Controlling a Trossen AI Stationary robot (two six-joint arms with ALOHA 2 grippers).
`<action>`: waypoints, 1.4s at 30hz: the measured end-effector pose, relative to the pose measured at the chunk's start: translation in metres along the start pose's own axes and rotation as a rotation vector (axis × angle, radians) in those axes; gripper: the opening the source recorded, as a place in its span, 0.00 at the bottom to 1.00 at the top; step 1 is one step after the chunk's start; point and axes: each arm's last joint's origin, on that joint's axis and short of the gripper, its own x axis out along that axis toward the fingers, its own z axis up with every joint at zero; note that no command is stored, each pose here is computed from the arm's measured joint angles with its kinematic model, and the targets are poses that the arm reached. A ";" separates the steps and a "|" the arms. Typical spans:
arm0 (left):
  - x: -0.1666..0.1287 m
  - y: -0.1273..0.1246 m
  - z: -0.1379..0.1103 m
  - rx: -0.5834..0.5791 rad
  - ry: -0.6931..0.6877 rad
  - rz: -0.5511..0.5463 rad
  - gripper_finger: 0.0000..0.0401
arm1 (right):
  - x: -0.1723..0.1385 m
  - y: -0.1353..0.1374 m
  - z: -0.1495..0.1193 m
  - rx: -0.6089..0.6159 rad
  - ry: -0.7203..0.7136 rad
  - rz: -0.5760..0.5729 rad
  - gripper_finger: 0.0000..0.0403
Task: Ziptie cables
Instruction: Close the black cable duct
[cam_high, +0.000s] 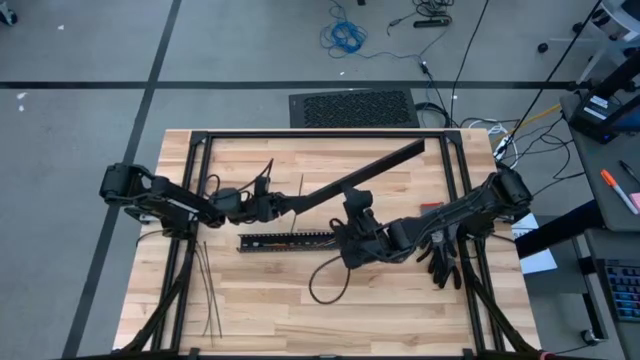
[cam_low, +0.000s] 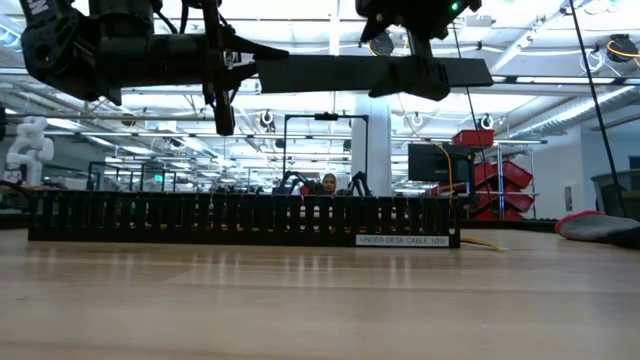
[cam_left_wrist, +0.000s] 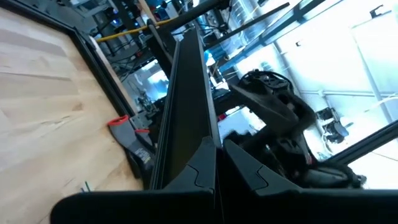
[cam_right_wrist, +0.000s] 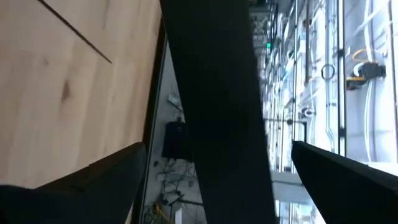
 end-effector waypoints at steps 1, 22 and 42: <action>0.000 -0.001 -0.001 -0.004 0.005 -0.003 0.04 | 0.002 0.000 -0.001 -0.001 0.009 0.001 0.99; -0.002 -0.005 -0.011 -0.004 0.053 -0.016 0.04 | 0.023 -0.006 -0.008 0.104 0.090 -0.035 0.93; -0.002 -0.002 -0.011 0.033 0.064 0.012 0.04 | 0.017 -0.003 -0.006 0.092 0.052 -0.002 0.79</action>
